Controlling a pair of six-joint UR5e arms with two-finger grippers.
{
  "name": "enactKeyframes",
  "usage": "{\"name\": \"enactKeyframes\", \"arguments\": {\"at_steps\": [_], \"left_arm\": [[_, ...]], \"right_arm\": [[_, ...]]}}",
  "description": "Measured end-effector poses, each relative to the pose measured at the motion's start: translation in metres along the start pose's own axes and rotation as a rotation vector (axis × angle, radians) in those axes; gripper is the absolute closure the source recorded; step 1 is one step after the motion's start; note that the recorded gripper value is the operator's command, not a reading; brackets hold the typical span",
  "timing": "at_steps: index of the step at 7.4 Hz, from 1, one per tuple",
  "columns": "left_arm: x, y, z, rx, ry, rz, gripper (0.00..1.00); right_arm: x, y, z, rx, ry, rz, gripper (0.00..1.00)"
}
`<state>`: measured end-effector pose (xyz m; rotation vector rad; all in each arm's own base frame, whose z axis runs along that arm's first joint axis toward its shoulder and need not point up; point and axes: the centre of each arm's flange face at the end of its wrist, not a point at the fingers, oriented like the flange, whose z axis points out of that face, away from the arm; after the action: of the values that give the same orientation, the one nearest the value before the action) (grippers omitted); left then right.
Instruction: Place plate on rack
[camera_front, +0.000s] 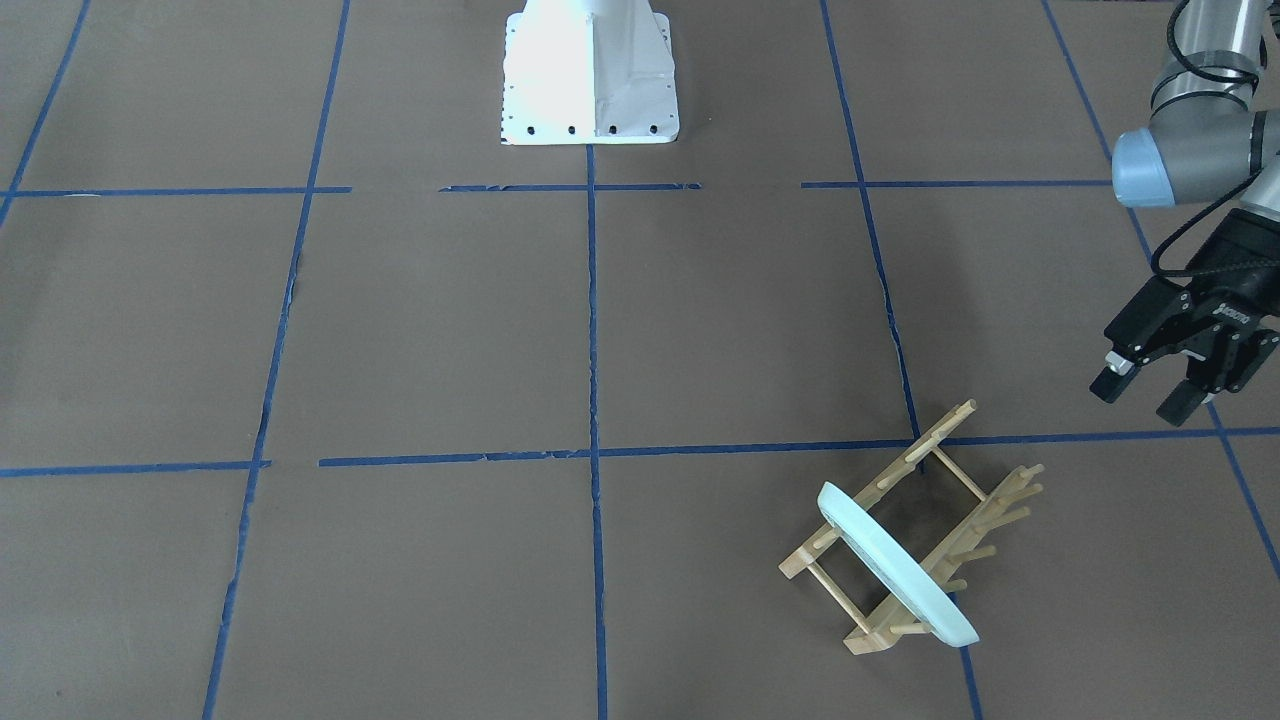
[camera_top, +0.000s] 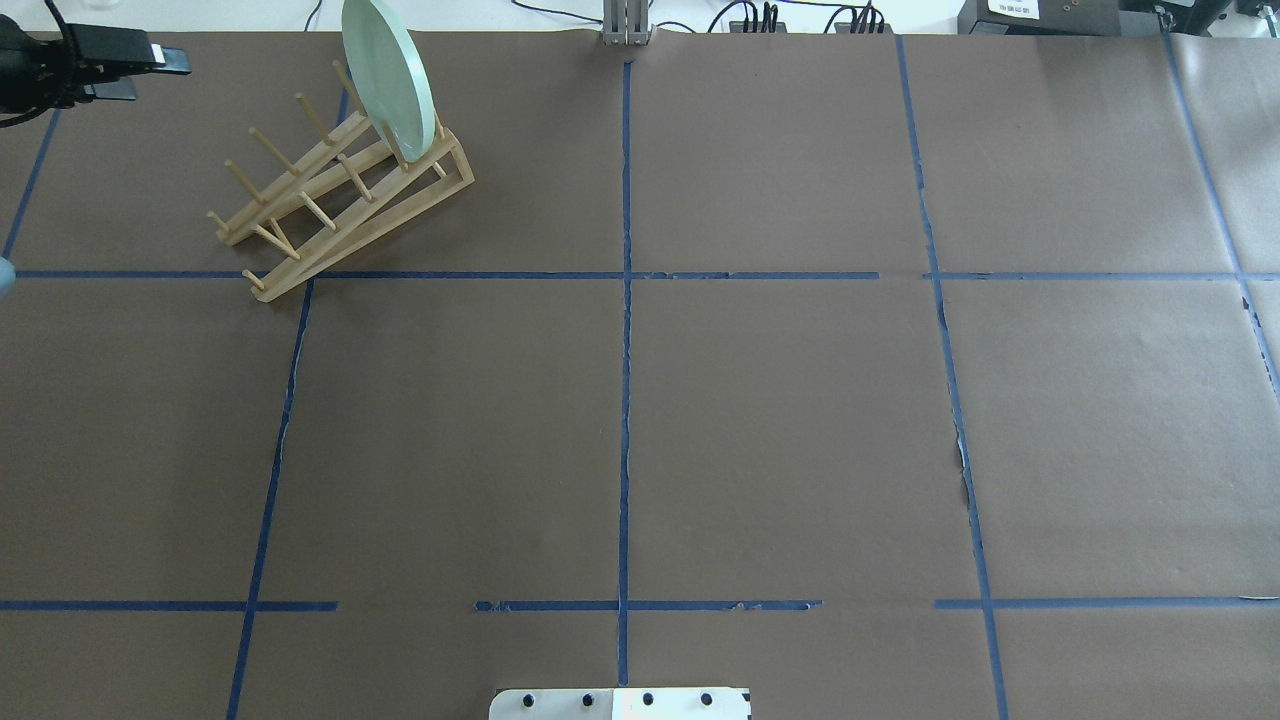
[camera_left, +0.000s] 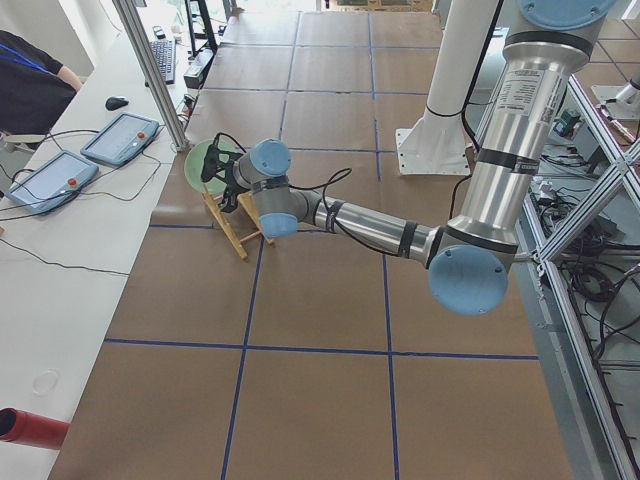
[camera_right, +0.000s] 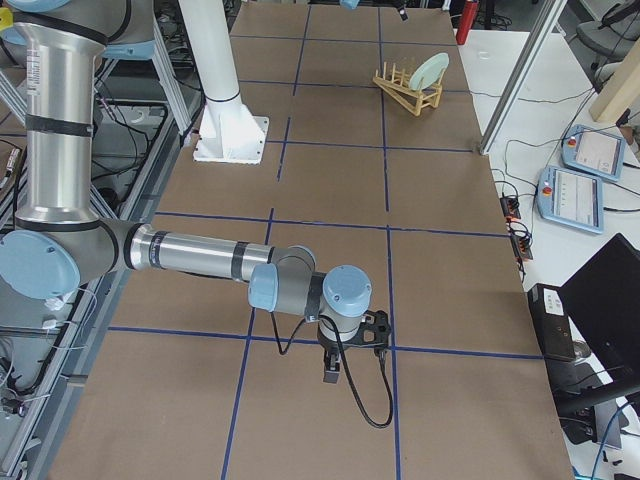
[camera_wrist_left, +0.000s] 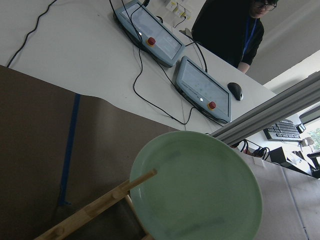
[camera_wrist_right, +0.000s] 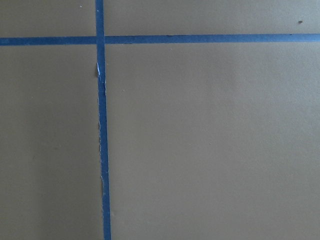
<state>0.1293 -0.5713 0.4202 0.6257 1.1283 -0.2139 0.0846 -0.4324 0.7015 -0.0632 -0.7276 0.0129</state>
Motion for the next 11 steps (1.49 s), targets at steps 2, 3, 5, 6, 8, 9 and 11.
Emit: {"name": "enactKeyframes", "arguments": {"at_steps": [2, 3, 5, 6, 8, 9, 11], "left_arm": [[-0.037, 0.008, -0.015, -0.073, -0.143, 0.170, 0.00], [-0.060, 0.004, -0.024, -0.118, -0.215, 0.247, 0.00], [-0.101, -0.006, -0.039, -0.251, -0.339, 0.356, 0.00], [-0.116, -0.006, -0.040, -0.331, -0.381, 0.365, 0.00], [-0.136, 0.000, -0.039, -0.454, -0.434, 0.308, 0.00], [-0.147, 0.004, -0.042, -0.500, -0.446, 0.256, 0.00], [-0.194, 0.008, -0.061, -0.563, -0.407, 0.139, 0.00]], "right_arm": [[0.000, 0.000, 0.000, 0.000, 0.000, 0.000, 0.00], [0.000, 0.000, 0.000, 0.000, 0.000, 0.000, 0.00], [0.000, 0.000, 0.000, 0.000, 0.000, 0.000, 0.00], [0.000, 0.000, 0.000, 0.000, 0.000, 0.000, 0.00], [0.000, 0.000, 0.000, 0.000, 0.000, 0.000, 0.00], [0.000, 0.000, 0.000, 0.000, 0.000, 0.000, 0.00], [0.000, 0.000, 0.000, 0.000, 0.000, -0.001, 0.00]]}}
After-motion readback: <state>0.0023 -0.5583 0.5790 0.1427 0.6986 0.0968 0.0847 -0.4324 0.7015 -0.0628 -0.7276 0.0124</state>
